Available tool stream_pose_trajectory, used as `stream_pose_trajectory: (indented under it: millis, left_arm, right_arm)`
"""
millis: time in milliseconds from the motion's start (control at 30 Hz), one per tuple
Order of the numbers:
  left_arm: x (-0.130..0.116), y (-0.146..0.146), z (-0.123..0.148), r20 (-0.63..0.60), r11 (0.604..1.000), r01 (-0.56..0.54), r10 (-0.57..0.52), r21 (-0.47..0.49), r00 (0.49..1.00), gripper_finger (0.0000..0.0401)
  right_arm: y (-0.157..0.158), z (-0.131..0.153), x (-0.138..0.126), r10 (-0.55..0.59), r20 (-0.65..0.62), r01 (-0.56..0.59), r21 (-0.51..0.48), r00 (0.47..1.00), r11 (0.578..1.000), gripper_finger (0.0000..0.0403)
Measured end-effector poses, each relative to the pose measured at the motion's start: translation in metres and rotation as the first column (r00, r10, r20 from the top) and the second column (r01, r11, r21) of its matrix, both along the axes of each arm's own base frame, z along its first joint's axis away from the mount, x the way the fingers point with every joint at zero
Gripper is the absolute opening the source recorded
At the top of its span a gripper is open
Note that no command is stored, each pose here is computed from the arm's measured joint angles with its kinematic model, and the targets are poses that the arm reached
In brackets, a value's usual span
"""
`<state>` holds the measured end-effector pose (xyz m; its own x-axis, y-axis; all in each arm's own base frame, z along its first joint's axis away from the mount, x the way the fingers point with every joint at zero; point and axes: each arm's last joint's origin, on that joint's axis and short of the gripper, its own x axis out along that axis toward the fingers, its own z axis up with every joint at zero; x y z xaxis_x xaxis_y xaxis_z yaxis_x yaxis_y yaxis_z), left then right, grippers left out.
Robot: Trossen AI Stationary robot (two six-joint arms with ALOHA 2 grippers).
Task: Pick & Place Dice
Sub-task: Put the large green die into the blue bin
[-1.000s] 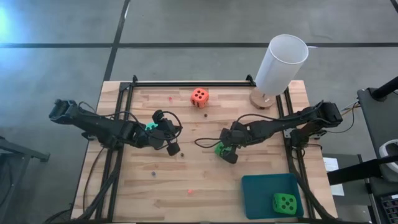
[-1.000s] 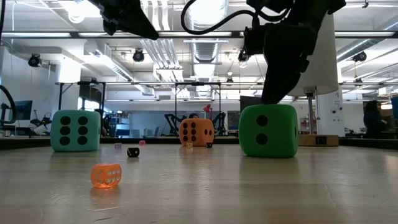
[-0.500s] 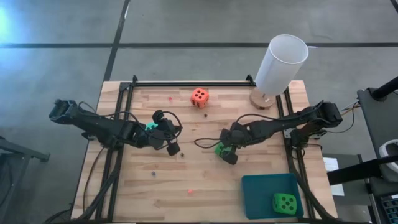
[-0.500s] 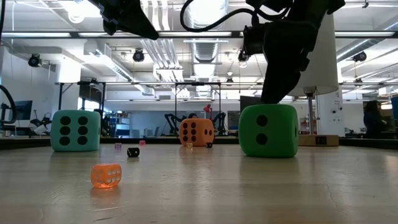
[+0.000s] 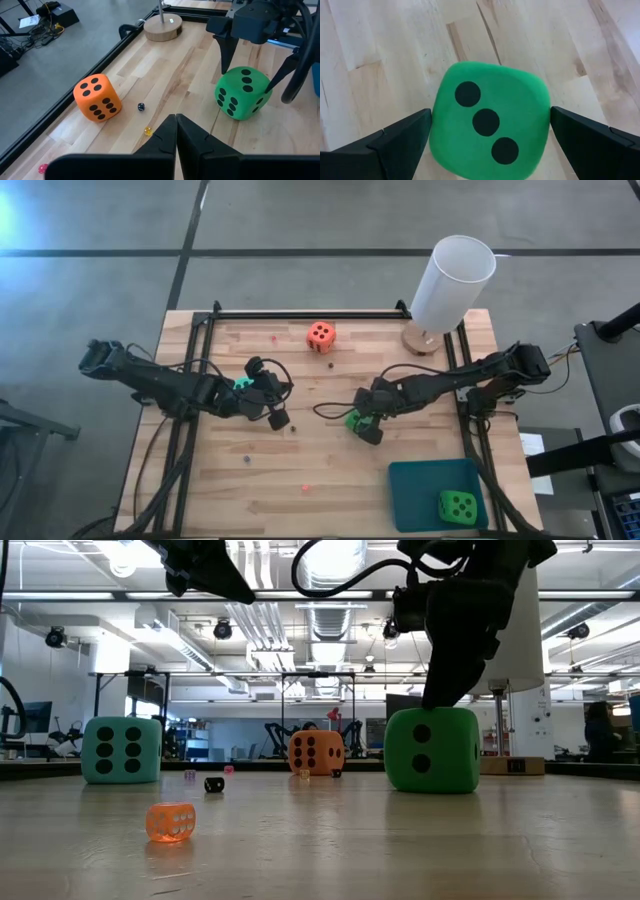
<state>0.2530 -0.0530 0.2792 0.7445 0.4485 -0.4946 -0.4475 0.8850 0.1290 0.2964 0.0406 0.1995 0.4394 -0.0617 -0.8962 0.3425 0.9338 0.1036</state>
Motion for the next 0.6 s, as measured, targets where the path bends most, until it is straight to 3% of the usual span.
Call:
stream_pose_trajectory:
  millis: [600]
  left_arm:
    - [0.0000, 0.0001, 0.0000, 0.000, 1.000, 0.000, 0.000, 0.000, 1.000, 0.0010]
  right_arm:
    - [-0.0007, -0.0102, -0.0036, -0.006, 0.009, 0.006, -0.001, 1.000, 1.000, 0.0400]
